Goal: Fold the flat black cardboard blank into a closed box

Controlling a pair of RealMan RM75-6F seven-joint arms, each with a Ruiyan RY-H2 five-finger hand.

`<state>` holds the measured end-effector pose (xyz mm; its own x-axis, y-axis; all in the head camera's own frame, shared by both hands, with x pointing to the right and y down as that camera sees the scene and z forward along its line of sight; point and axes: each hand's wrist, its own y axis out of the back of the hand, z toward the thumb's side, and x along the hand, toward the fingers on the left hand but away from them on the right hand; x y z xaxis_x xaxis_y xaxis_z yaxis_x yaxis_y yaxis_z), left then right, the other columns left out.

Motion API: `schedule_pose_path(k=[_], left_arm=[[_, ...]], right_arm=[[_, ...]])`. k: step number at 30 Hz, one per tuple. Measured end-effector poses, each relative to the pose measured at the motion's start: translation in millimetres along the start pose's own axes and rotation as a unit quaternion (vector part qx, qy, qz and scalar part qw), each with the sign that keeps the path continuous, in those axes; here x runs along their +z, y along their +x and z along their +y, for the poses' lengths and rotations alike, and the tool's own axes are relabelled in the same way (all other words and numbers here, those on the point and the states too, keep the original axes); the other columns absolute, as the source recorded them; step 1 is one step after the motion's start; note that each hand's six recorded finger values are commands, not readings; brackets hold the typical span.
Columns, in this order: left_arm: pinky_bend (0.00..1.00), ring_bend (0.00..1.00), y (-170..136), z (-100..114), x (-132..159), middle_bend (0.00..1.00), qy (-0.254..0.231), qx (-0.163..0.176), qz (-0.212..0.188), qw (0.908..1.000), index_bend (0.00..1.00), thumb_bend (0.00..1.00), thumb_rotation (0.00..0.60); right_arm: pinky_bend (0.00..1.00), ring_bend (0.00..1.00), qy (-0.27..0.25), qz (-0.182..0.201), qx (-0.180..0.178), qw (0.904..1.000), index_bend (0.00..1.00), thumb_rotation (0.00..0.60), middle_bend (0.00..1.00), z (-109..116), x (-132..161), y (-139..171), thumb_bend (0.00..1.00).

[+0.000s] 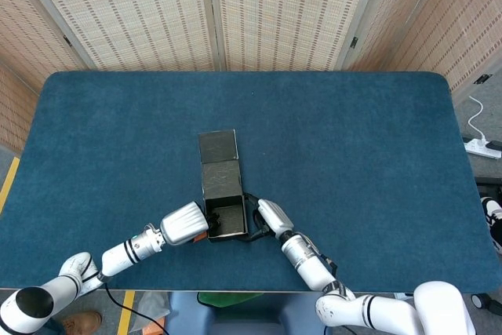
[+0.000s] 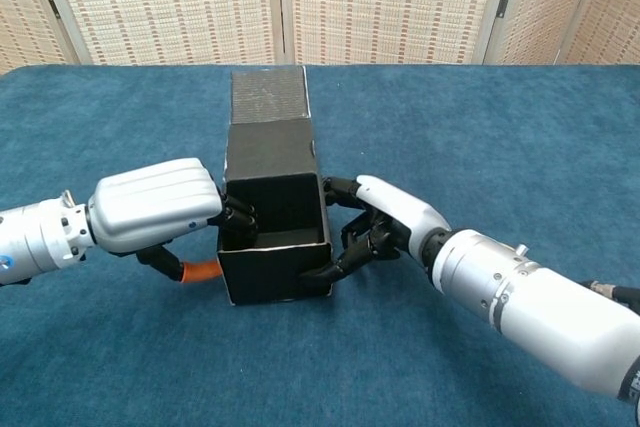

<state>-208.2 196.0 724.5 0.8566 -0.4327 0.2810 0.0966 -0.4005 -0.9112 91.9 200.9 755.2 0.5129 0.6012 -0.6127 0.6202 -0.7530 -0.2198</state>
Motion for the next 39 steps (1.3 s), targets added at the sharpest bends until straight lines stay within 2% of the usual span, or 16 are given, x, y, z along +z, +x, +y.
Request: schedule_pose_path(k=[9, 11, 18, 25, 27, 30, 31, 34, 36, 39], left_arm=[[0.90, 0.83, 1.1, 1.1, -1.0, 0.61, -0.004, 0.008, 0.002, 1.0000, 0.64, 0.34, 0.600], [0.90, 0.83, 1.0, 2.5, -2.1, 0.58, -0.008, 0.011, 0.005, 0.9999, 0.60, 0.34, 0.600], [0.90, 0.82, -0.3, 12.0, -9.2, 0.38, -0.017, 0.027, 0.021, 0.9993, 0.36, 0.34, 0.600], [0.91, 0.81, -7.7, 32.7, -20.6, 0.31, -0.026, 0.056, 0.040, 0.9973, 0.29, 0.34, 0.600], [0.91, 0.81, -11.3, 38.6, -24.2, 0.31, -0.030, 0.063, 0.046, 0.9965, 0.28, 0.34, 0.600], [0.91, 0.81, -17.7, 46.4, -29.0, 0.30, -0.051, 0.072, 0.059, 0.9943, 0.27, 0.34, 0.600], [0.91, 0.81, -20.6, 49.2, -30.8, 0.30, -0.066, 0.076, 0.066, 0.9928, 0.26, 0.34, 0.600], [0.92, 0.81, -28.5, 55.9, -35.5, 0.29, -0.114, 0.086, 0.084, 0.9861, 0.25, 0.34, 0.600], [0.92, 0.81, -33.1, 58.7, -38.9, 0.28, -0.149, 0.091, 0.098, 0.9797, 0.23, 0.34, 0.600], [0.92, 0.80, -40.1, 61.0, -44.6, 0.25, -0.220, 0.094, 0.123, 0.9631, 0.19, 0.34, 0.600]], right_arm=[[1.00, 0.77, -0.011, 0.001, -0.008, 0.9999, 0.52, 0.600, 0.57, 1.9, 1.3, 0.5, 0.22], [1.00, 0.77, -0.014, 0.001, -0.011, 0.9998, 0.52, 0.600, 0.57, 2.8, 1.8, -0.2, 0.22], [1.00, 0.77, -0.019, -0.002, -0.024, 0.9995, 0.52, 0.600, 0.56, 6.3, 3.6, -8.8, 0.22], [1.00, 0.77, -0.027, -0.009, -0.043, 0.9987, 0.50, 0.600, 0.51, 9.5, 5.6, -23.6, 0.22], [1.00, 0.76, -0.025, -0.013, -0.045, 0.9986, 0.44, 0.600, 0.47, 8.1, 5.2, -29.2, 0.22], [1.00, 0.75, -0.029, -0.022, -0.044, 0.9984, 0.27, 0.600, 0.37, 2.2, 4.7, -38.2, 0.19], [1.00, 0.74, -0.032, -0.024, -0.041, 0.9983, 0.18, 0.600, 0.31, -0.6, 5.4, -40.7, 0.17], [1.00, 0.72, -0.037, -0.021, -0.033, 0.9986, 0.03, 0.600, 0.20, -9.7, 11.1, -45.5, 0.09], [1.00, 0.70, -0.035, -0.017, -0.028, 0.9989, 0.00, 0.600, 0.13, -12.2, 13.2, -44.4, 0.04], [1.00, 0.68, -0.035, -0.011, -0.022, 0.9991, 0.00, 0.600, 0.07, -14.3, 16.0, -40.1, 0.00]])
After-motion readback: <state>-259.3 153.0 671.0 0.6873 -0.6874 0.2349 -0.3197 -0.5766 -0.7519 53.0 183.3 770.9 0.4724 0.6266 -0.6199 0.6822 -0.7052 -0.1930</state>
